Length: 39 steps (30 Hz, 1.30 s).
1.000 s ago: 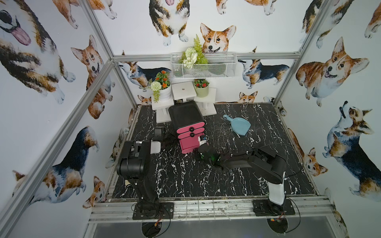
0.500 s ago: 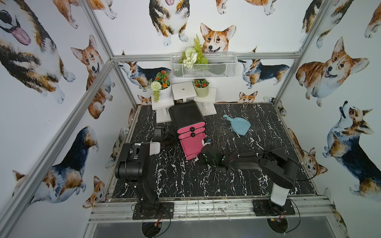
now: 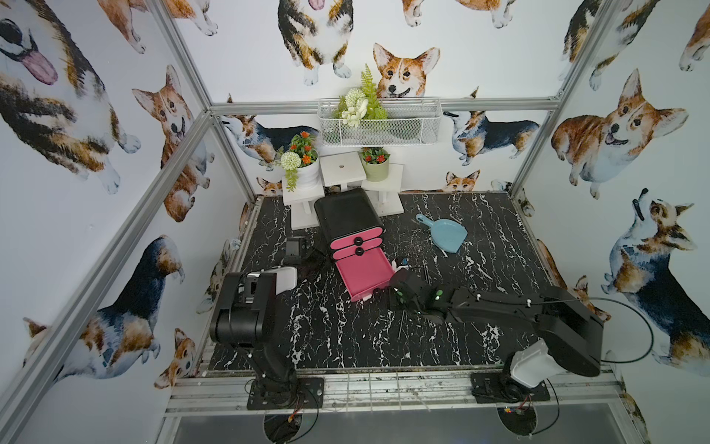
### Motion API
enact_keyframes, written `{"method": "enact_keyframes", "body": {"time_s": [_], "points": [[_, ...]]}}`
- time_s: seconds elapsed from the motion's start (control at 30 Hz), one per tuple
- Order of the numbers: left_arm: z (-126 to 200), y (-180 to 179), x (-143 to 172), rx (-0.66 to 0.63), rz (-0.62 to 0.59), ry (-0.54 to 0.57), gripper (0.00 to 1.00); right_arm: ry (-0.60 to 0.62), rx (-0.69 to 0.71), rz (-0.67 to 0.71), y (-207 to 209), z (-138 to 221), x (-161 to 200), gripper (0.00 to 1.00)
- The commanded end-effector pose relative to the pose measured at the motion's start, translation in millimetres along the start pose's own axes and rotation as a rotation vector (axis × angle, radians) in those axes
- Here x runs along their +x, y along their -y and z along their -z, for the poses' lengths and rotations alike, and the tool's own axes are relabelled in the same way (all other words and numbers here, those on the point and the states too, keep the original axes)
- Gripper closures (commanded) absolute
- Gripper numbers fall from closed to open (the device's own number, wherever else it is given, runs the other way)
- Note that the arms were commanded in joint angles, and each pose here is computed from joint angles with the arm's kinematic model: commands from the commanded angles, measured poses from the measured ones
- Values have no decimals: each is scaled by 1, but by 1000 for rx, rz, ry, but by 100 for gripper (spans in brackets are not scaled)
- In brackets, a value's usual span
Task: Please place the pencils in the drawer according to their color
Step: Open the drawer in the storage box, then pick up the pencil from the center of the board.
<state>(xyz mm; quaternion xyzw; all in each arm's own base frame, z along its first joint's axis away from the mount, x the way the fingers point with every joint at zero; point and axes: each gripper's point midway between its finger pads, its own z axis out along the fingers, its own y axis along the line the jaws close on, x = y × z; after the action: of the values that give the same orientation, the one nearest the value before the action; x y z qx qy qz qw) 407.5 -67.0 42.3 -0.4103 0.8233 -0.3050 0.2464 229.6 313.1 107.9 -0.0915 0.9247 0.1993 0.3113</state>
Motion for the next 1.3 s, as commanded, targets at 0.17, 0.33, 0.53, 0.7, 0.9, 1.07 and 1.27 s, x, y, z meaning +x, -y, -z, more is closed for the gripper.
{"method": "enact_keyframes", "body": {"time_s": [0.17,0.33,0.53,0.7,0.9,1.07,1.27], "points": [[32,-10,-12,-31,16,124,98,-156,261,-129,104,55,7,53],[51,-12,-19,-46,14,187,91,-266,274,-181,133,57,17,57],[68,-10,-23,-36,1,239,76,-378,248,-180,136,35,28,63],[71,-13,-24,-49,-7,249,66,-417,260,-163,137,12,28,68],[68,-16,-21,-53,-9,239,70,-455,287,-163,143,-9,34,76],[67,-15,-22,-49,-13,237,72,-472,325,-180,154,-16,43,82],[66,-15,-22,-47,-11,236,74,-492,329,-189,160,-23,50,82]]}}
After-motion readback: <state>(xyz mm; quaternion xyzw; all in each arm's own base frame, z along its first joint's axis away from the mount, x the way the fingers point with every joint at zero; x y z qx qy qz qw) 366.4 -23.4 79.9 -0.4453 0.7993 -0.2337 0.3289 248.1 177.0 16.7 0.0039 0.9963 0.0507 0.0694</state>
